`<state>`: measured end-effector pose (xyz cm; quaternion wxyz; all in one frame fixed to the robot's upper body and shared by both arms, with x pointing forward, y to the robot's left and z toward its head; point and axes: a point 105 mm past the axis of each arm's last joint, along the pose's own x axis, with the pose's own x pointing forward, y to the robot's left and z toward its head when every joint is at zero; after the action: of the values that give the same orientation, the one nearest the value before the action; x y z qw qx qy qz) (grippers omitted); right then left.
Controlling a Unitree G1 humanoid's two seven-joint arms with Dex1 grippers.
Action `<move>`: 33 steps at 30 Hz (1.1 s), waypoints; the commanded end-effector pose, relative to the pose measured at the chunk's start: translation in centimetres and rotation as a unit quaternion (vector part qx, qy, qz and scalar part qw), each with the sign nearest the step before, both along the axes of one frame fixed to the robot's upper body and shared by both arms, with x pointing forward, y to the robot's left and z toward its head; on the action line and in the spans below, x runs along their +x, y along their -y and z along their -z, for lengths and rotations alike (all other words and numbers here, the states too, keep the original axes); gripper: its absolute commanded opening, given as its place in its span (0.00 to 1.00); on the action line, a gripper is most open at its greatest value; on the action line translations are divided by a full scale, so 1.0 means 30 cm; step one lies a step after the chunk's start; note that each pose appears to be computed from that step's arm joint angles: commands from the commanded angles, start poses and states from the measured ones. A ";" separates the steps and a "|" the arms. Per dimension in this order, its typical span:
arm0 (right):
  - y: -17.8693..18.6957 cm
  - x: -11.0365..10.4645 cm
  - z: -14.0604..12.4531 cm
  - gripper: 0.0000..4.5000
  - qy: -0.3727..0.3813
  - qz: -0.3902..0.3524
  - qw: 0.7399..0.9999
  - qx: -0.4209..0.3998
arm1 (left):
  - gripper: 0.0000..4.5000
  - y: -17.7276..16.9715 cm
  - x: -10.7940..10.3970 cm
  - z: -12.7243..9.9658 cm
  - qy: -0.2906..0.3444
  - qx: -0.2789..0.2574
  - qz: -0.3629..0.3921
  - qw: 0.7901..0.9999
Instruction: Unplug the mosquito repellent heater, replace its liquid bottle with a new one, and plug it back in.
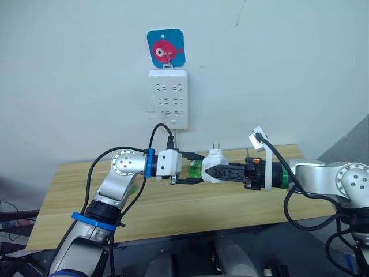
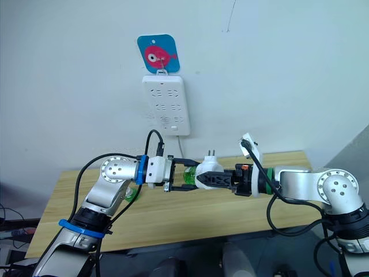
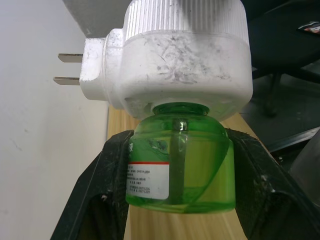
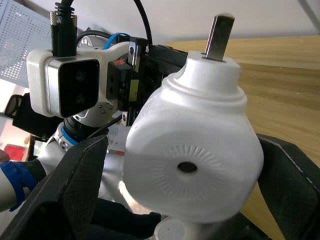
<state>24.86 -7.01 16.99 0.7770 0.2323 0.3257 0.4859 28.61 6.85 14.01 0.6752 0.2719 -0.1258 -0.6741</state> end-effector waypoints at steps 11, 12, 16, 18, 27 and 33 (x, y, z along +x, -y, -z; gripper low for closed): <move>-0.034 -0.022 -0.048 0.67 0.022 -0.031 0.999 0.020 | 0.51 0.006 -0.031 -0.035 0.002 -0.010 0.026 1.000; -0.034 -0.021 -0.051 0.67 0.026 -0.031 0.999 0.021 | 0.51 0.003 -0.037 -0.037 -0.010 -0.006 0.032 0.999; -0.034 -0.037 -0.070 0.67 0.047 -0.053 0.997 0.025 | 0.51 -0.013 -0.059 -0.047 -0.123 0.014 0.049 0.991; -0.035 -0.057 -0.079 0.67 0.070 -0.076 0.994 0.018 | 0.51 -0.034 -0.076 -0.051 -0.227 0.036 0.056 0.972; -0.034 -0.089 -0.092 0.67 0.117 -0.119 0.986 0.020 | 0.51 -0.078 -0.091 -0.112 -0.384 0.051 0.073 0.919; -0.013 -0.078 -0.088 0.67 0.095 -0.094 0.990 0.038 | 0.78 -0.092 -0.049 -0.094 -0.260 0.055 0.050 0.963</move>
<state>22.84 -6.55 18.20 0.7522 0.1694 0.2761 0.5738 26.69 9.31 16.15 0.6230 0.0849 0.1168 -0.7688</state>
